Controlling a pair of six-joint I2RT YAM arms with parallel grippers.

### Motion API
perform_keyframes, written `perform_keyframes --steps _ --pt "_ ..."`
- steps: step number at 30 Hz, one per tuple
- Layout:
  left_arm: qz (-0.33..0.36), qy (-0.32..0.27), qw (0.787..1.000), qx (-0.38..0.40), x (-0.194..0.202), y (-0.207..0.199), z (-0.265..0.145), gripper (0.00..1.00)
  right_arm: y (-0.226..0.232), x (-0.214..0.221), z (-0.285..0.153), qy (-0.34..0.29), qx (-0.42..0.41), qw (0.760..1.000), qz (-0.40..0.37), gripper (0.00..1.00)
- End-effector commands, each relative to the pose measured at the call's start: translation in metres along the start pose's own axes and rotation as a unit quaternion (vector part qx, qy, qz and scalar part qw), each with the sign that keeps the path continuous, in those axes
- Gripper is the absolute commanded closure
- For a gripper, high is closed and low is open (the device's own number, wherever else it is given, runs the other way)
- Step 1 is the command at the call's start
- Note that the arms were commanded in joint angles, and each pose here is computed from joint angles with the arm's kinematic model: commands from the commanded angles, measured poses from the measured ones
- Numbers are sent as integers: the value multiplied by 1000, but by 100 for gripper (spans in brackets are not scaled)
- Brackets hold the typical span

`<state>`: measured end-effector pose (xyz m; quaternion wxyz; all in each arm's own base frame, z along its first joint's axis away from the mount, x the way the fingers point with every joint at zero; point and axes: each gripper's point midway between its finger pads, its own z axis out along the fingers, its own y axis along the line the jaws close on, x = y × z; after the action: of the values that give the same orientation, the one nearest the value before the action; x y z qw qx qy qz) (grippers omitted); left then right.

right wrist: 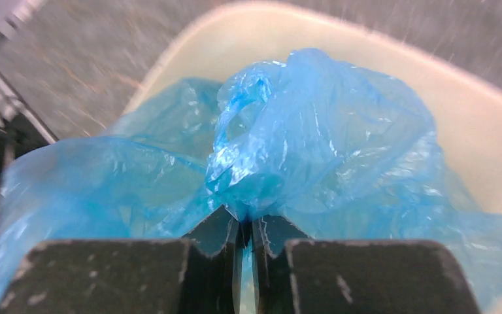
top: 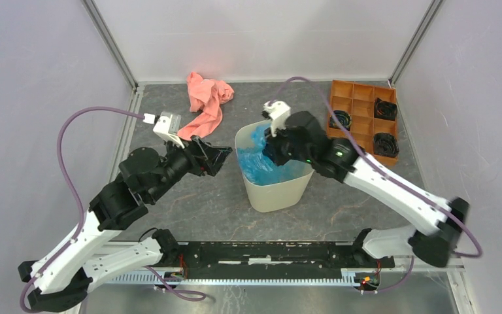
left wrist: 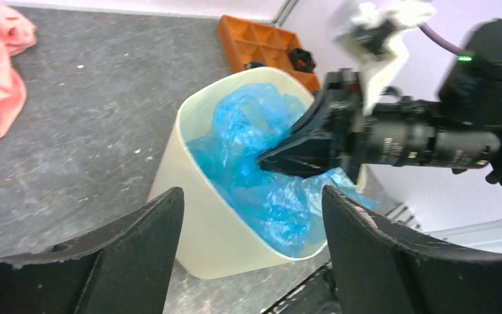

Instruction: Put the trash bags into the trash bin

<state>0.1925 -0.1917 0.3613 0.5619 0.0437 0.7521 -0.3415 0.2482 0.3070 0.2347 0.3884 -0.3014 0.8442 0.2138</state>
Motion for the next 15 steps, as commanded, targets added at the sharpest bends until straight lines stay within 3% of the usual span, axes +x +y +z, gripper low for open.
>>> perform_keyframes --steps 1,8,15 --pt "-4 -5 997 79 -23 -40 -3 14 7 -56 -52 -153 -22 988 26 88" --pt "-23 53 987 148 -11 -80 18 3 14 -75 -84 -250 -59 965 52 95" --pt "13 136 974 180 22 -93 35 3 2 -80 -100 -273 -27 960 54 91"
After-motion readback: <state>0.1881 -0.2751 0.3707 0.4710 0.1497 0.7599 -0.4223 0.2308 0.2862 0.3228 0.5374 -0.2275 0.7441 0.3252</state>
